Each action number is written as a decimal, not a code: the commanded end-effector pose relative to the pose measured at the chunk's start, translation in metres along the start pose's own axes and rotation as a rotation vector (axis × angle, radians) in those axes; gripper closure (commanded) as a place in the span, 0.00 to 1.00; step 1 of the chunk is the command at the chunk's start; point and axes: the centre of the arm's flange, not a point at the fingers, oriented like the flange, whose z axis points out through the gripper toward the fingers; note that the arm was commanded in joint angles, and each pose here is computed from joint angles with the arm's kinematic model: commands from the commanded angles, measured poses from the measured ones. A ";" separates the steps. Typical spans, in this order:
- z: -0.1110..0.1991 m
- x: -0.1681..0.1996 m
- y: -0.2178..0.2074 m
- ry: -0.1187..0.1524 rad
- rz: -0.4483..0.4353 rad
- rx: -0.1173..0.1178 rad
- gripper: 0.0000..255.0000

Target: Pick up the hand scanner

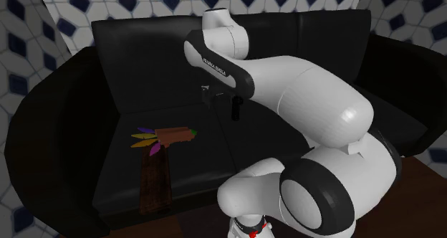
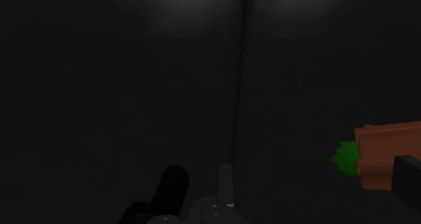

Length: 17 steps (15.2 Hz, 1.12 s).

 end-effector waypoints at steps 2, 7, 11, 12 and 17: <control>0.003 0.007 0.010 0.004 -0.001 -0.002 0.00; 0.018 0.043 0.060 0.025 -0.008 -0.013 0.00; 0.029 0.072 0.099 0.042 -0.014 -0.022 0.00; 0.031 0.079 0.109 0.046 -0.015 -0.024 0.00; 0.052 0.092 0.127 0.054 -0.017 -0.028 0.00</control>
